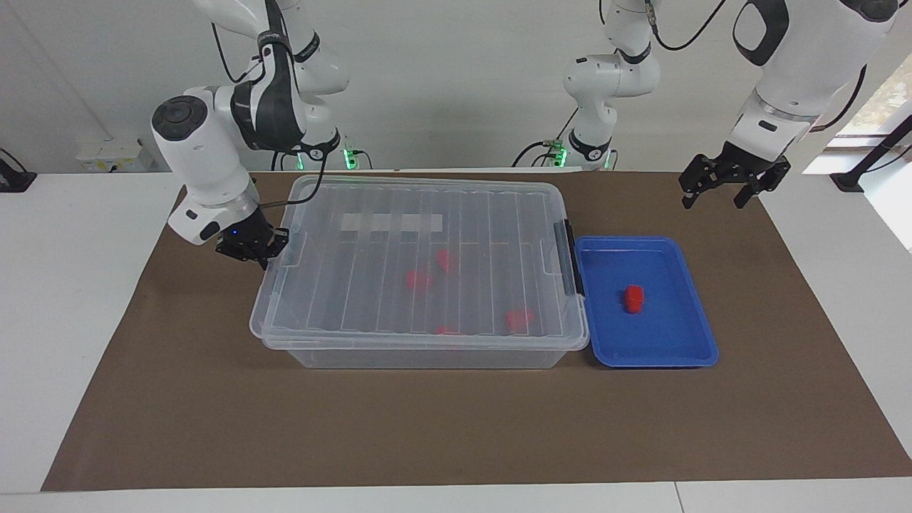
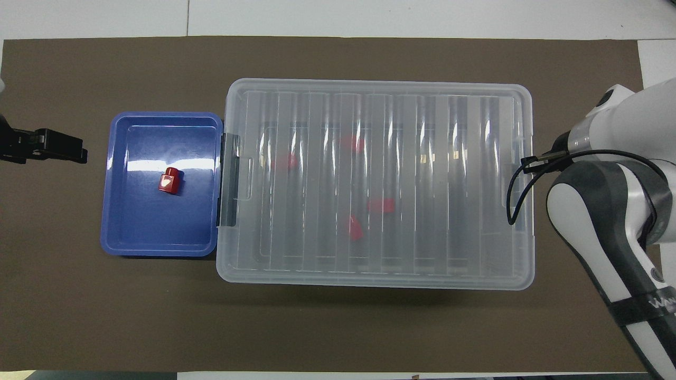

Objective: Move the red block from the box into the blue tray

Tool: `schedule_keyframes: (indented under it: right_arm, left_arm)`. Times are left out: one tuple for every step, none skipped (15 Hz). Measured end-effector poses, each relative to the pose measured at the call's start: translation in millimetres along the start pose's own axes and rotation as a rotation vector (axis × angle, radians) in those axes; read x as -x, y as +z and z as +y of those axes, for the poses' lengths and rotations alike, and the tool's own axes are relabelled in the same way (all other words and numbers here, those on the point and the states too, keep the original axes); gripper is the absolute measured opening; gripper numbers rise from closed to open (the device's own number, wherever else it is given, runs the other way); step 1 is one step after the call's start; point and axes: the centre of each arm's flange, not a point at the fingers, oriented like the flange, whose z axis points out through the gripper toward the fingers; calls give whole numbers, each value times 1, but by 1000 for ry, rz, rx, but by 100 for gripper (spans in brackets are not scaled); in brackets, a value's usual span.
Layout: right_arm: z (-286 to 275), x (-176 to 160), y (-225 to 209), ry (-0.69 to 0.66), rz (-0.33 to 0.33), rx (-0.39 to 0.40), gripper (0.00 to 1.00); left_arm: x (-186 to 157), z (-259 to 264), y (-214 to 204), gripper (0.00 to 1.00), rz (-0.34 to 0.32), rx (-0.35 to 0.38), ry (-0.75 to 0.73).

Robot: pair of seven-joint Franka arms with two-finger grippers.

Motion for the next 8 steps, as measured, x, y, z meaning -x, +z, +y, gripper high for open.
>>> schedule_keyframes:
  right_arm:
    - [0,1,1,0,-3,0,1]
    - [0,1,2,1,-4,0,1]
    - [1,1,2,2,-4,0,1]
    - [2,1,0,3,-5,-1,1]
    - [3,0,-3,5,-9,-1,1]
    - [5,0,-9,5,-14,-1,1]
    - [6,-1,-18,2,-18,-1,1]
    - [8,-2,-29,2,-23,-2,1]
  left_arm:
    - [0,0,0,100,0,0,0]
    - [0,0,0,100,0,0,0]
    - [0,0,0,100,0,0,0]
    - [0,0,0,100,0,0,0]
    - [0,0,0,100,0,0,0]
    - [0,0,0,100,0,0,0]
    - [0,0,0,100,0,0,0]
    - [0,0,0,100,0,0,0]
